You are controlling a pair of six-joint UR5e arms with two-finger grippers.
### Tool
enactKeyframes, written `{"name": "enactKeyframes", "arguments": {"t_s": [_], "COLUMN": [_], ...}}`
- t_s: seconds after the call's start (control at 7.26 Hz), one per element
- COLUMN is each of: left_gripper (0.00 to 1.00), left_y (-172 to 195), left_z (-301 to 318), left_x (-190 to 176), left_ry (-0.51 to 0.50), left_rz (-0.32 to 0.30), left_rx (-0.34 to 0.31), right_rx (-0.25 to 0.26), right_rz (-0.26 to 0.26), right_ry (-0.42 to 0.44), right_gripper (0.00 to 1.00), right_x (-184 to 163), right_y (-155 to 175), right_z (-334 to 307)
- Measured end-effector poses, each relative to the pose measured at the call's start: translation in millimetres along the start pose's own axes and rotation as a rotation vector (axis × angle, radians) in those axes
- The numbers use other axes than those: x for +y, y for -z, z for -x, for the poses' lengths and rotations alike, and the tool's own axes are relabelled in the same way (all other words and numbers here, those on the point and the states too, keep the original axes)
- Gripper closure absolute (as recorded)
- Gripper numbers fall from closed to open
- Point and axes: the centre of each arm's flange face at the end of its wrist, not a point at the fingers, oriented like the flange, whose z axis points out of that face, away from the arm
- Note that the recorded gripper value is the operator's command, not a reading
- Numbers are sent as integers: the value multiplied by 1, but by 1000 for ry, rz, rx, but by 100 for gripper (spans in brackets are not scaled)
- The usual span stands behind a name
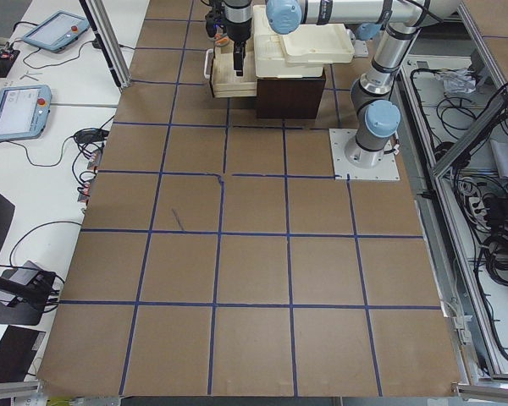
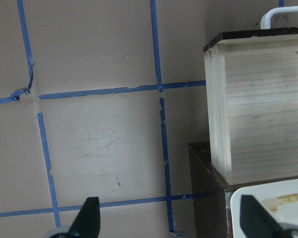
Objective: Put scissors in drawer and close it
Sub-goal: 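Carry the scissors with the right gripper over the open drawer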
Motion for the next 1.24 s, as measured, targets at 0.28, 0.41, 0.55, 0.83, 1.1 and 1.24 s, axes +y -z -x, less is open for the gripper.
{"name": "enactKeyframes", "arguments": {"t_s": [0.28,0.41,0.55,0.83,1.1,1.24], "left_gripper": [0,0,0,0,0,0], "left_y": [0,0,0,-1,-4,-9], "left_z": [1,2,2,1,2,2], "left_x": [0,0,0,0,1,2], "left_ry": [2,3,3,3,4,5], "left_rz": [1,1,1,5,17,29], "left_rx": [-4,-4,-3,4,7,8], "right_rx": [-7,-17,-30,-47,-64,-72], "right_rz": [18,24,29,29,11,6], "right_ry": [111,168,201,234,255,261], "right_gripper": [99,99,99,99,98,98], "right_x": [-8,-10,-12,-20,-32,-34], "right_y": [-14,-22,-30,-40,-44,-46], "right_z": [3,3,4,13,29,32]}}
